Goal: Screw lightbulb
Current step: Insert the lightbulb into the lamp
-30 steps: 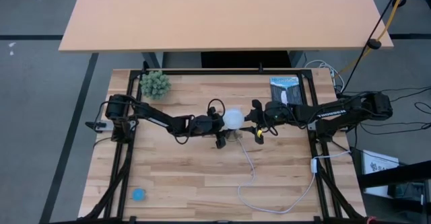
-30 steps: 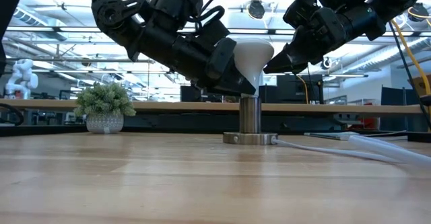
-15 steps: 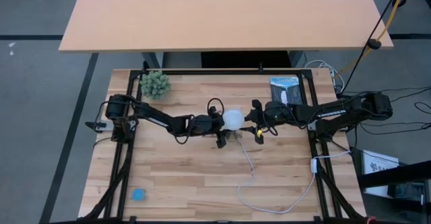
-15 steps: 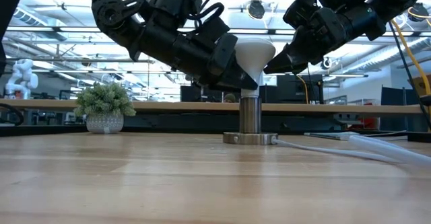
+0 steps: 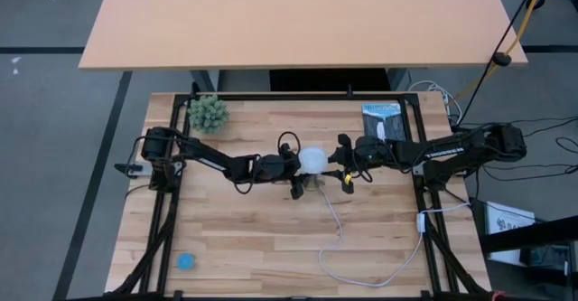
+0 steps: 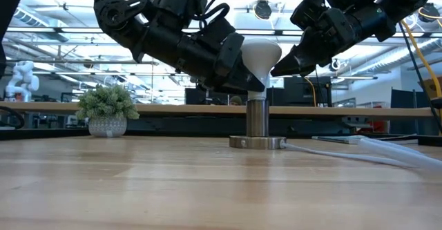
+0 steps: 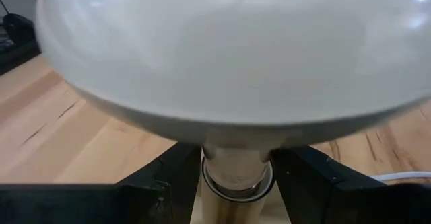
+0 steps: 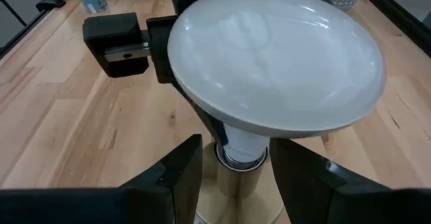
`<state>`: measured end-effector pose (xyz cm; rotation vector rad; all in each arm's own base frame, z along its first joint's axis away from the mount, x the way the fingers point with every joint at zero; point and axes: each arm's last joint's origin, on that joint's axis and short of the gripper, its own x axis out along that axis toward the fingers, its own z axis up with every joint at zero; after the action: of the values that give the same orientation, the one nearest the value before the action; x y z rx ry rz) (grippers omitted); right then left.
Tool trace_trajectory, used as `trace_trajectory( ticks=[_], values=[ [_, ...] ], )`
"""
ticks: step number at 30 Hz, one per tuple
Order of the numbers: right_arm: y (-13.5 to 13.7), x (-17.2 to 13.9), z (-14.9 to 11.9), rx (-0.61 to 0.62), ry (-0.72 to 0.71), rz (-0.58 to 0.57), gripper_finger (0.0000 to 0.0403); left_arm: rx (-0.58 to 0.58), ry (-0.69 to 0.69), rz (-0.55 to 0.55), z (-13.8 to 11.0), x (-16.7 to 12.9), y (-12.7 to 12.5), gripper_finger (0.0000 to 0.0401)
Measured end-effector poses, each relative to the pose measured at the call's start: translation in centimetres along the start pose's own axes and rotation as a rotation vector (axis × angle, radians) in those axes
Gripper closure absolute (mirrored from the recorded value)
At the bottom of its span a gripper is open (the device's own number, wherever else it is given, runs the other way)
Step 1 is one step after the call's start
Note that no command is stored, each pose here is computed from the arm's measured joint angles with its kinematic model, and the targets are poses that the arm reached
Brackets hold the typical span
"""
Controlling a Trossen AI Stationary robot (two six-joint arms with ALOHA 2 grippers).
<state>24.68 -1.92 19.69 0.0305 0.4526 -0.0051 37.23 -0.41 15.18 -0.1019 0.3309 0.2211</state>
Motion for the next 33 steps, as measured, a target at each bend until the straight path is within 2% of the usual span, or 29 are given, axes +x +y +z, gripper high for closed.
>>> trace_trajectory(
  ticks=[17,33],
  values=[
    [-0.01,0.0,-0.02,0.0,0.002,-0.001,0.0236,-0.015,-0.071,-0.016,0.68,-0.08,-0.31,0.0222],
    [0.0,0.0,-0.01,0.015,0.001,0.0,0.0236,-0.003,-0.007,-0.005,0.05,-0.04,-0.18,0.0222]
  ],
)
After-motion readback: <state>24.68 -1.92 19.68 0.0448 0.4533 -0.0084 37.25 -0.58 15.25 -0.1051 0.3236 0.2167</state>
